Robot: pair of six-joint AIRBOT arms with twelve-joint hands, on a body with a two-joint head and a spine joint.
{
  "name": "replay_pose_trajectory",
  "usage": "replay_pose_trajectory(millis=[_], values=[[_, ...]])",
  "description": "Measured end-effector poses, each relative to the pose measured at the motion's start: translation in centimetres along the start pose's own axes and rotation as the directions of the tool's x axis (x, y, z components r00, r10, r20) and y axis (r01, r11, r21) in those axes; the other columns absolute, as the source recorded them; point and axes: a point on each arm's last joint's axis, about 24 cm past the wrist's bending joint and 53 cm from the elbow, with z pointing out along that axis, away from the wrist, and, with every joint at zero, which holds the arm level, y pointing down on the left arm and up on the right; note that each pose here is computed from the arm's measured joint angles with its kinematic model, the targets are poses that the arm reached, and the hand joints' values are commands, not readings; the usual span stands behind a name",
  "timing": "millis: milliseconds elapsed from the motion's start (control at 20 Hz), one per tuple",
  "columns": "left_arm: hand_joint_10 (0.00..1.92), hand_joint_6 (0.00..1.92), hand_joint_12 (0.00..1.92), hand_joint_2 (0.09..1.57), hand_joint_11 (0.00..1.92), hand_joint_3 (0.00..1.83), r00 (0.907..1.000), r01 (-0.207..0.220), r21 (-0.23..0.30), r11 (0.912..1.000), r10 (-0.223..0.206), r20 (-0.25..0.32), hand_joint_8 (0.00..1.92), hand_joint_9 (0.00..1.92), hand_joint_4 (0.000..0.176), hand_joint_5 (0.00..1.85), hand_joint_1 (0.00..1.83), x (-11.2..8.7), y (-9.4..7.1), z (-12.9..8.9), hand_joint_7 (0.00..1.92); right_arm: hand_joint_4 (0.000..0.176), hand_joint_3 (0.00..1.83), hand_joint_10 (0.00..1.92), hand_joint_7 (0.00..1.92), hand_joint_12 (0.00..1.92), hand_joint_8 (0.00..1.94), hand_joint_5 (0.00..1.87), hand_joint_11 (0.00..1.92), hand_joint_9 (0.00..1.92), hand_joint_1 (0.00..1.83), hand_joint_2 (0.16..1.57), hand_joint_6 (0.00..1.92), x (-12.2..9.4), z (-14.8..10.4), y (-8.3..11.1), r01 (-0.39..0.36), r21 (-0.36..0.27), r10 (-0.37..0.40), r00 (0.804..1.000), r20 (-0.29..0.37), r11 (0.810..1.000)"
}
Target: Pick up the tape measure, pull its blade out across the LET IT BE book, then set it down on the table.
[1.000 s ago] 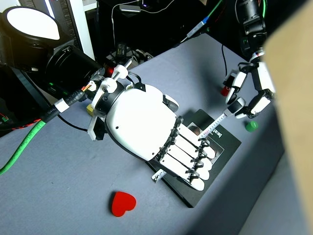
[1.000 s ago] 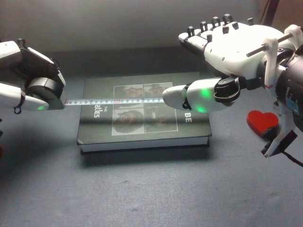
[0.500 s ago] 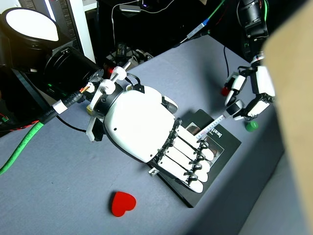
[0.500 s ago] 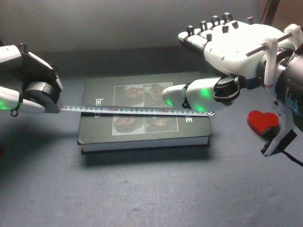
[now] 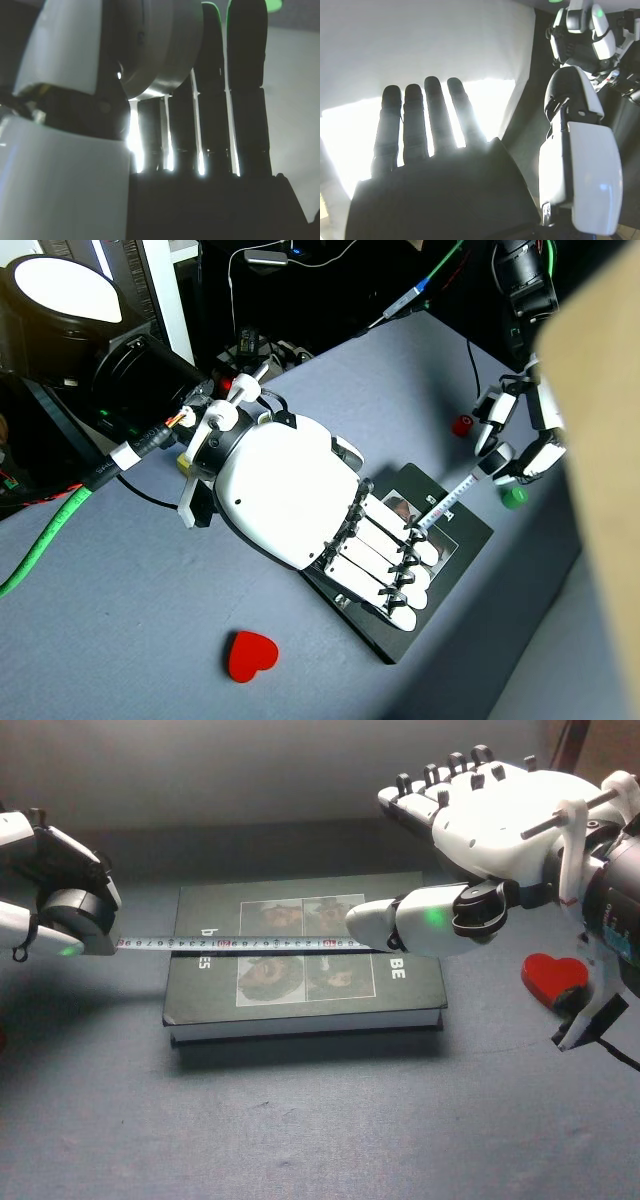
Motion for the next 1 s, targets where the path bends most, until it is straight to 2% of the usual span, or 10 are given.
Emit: replay_pose_trajectory(millis=[150,350,400,450,550,600,650,850,900,1000], values=[[0.59,0.78,0.94,1.1,1.0,0.0,1.0,0.003,-0.003,1.0,-0.003,-0.003,1.06,1.12,0.0,1.03,1.24,0.12,0.15,-0.03,1.01,0.0,0.0,0.0,0.04,0.19,0.0,0.0,0.0,0.0,0.02,1.07,0.0,-0.02,0.0,0.03,0.002,-0.001,-0.002,1.0,0.001,1.0],[0.53,0.75,0.94,1.09,1.0,0.0,1.0,0.004,-0.004,1.0,-0.004,-0.004,1.02,1.15,0.0,1.03,1.25,0.18,0.2,-0.07,1.05,0.0,0.0,0.0,0.04,0.09,0.0,0.0,0.0,0.0,0.02,1.07,0.0,-0.03,0.0,0.02,0.002,-0.001,-0.002,1.0,0.001,1.0],[1.05,0.75,0.94,1.09,1.0,0.02,1.0,0.003,-0.004,1.0,-0.003,-0.005,0.99,1.03,0.0,0.98,1.35,0.19,0.2,-0.07,0.99,0.0,0.0,0.0,0.04,0.08,0.0,0.0,0.0,0.0,0.02,1.08,0.0,-0.03,0.0,0.02,0.002,-0.001,-0.002,1.0,0.001,1.0],[1.18,0.77,0.95,1.1,0.99,0.01,1.0,0.007,-0.004,1.0,-0.007,-0.005,1.0,1.0,0.0,0.96,1.37,0.19,0.19,-0.07,0.96,0.0,0.0,0.0,0.04,0.08,0.0,0.01,0.0,0.0,0.02,1.08,0.0,-0.01,0.0,0.01,0.002,-0.001,-0.002,1.0,0.001,1.0],[0.67,0.75,0.94,1.09,0.99,0.0,1.0,0.008,-0.001,1.0,-0.008,-0.006,1.02,1.1,0.0,1.03,1.25,0.21,0.14,-0.07,1.05,0.0,0.0,0.0,0.04,0.09,0.0,0.01,0.02,0.0,0.02,1.08,0.0,-0.03,0.0,0.02,0.001,-0.001,-0.001,1.0,0.001,1.0],[1.07,0.76,0.95,1.09,0.99,0.01,1.0,0.007,-0.001,1.0,-0.007,-0.005,0.99,1.03,0.0,0.99,1.35,0.16,0.14,-0.08,0.97,0.0,0.0,0.0,0.06,0.16,0.0,0.02,0.0,0.0,0.02,1.08,0.0,-0.03,0.0,0.02,0.002,-0.001,-0.002,1.0,0.001,1.0],[1.17,0.8,0.97,1.1,0.98,0.0,1.0,0.007,-0.002,1.0,-0.007,-0.005,1.0,1.01,0.0,0.97,1.37,0.16,0.15,-0.08,0.94,0.0,0.0,0.0,0.07,0.2,0.0,0.04,0.0,0.01,0.02,1.08,0.0,-0.01,0.0,0.01,0.002,-0.001,-0.002,1.0,0.001,1.0],[1.21,0.81,0.99,1.11,0.98,0.0,1.0,0.008,-0.001,1.0,-0.008,-0.005,0.99,0.99,0.0,0.94,1.38,0.17,0.14,-0.08,0.95,0.0,0.0,0.0,0.06,0.21,0.0,0.02,0.0,0.01,0.02,1.08,0.0,-0.04,0.0,0.03,0.002,-0.001,-0.002,1.0,0.002,1.0],[0.87,0.83,0.98,1.1,0.97,0.0,0.9999,0.011,-0.001,0.9999,-0.011,-0.005,1.03,1.03,0.0,0.99,1.27,0.18,0.14,-0.08,1.01,0.0,0.0,0.0,0.04,0.12,0.0,0.01,0.0,0.0,0.02,1.09,0.0,-0.05,0.0,0.05,0.003,-0.002,-0.003,1.0,0.002,1.0],[0.62,0.81,0.97,1.09,0.98,0.0,0.9995,0.03,-0.002,0.9995,-0.03,-0.007,1.0,1.13,0.0,1.0,1.25,0.31,0.1,-0.09,1.06,0.0,0.0,0.0,0.04,0.11,0.0,0.01,0.0,0.0,0.02,1.09,0.0,-0.04,0.0,0.04,0.003,-0.002,-0.003,1.0,0.002,1.0]])
